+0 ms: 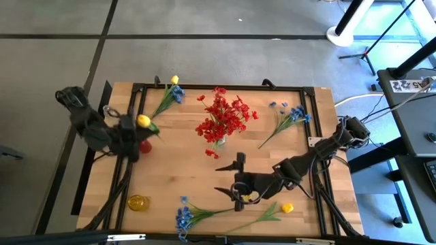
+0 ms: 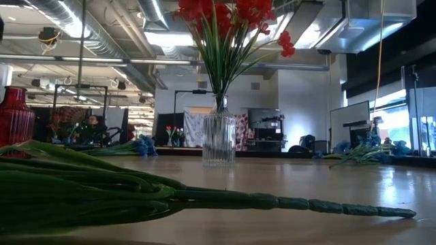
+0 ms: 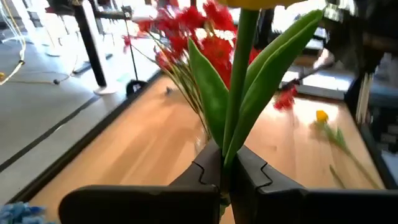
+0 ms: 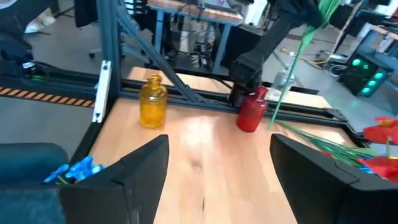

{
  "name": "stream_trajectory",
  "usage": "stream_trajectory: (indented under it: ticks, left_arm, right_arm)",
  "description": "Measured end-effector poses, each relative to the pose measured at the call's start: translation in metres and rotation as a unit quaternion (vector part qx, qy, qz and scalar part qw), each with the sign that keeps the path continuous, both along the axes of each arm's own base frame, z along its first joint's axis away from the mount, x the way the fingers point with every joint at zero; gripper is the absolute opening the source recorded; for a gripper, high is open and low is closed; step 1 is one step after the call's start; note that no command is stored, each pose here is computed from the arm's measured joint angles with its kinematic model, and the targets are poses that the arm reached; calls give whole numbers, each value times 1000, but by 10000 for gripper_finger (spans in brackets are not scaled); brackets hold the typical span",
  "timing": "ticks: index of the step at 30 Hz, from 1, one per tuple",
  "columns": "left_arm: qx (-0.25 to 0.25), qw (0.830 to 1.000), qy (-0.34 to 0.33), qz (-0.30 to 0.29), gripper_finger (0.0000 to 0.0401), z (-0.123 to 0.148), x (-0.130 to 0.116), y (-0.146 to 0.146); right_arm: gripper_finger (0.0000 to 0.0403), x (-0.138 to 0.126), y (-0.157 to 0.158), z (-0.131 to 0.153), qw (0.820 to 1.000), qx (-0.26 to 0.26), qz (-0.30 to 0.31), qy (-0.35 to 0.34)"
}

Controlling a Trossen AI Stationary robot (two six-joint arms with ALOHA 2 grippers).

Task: Sort flowers into vase by color
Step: Put the top right yellow flower into the red vase

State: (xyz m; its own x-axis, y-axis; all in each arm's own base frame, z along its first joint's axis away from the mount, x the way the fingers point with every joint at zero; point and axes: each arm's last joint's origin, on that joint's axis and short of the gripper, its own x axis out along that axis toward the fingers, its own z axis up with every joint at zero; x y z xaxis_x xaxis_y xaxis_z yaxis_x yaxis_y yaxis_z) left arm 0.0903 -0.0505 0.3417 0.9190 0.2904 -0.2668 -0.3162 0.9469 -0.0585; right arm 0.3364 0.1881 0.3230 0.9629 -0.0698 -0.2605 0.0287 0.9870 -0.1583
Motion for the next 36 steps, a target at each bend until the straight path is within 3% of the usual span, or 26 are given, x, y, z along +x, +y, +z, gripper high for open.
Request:
stream_trajectory:
  ticks: [11, 20, 29, 36]
  left_arm:
    - [-95, 990, 10, -99, 5, 30, -71, 59]
    - [-82, 988, 62, -113, 5, 20, -89, 74]
    - [-102, 986, 20, -130, 5, 49, -115, 98]
    - [-90, 986, 54, -129, 5, 36, -106, 89]
  right_arm:
    - [280, -1, -3, -5, 999, 17, -27, 16]
    - [280, -1, -4, -5, 998, 36, -58, 13]
    - [280, -1, -6, -2, 995, 37, -94, -12]
    - [280, -1, -6, -2, 993, 45, -105, -16]
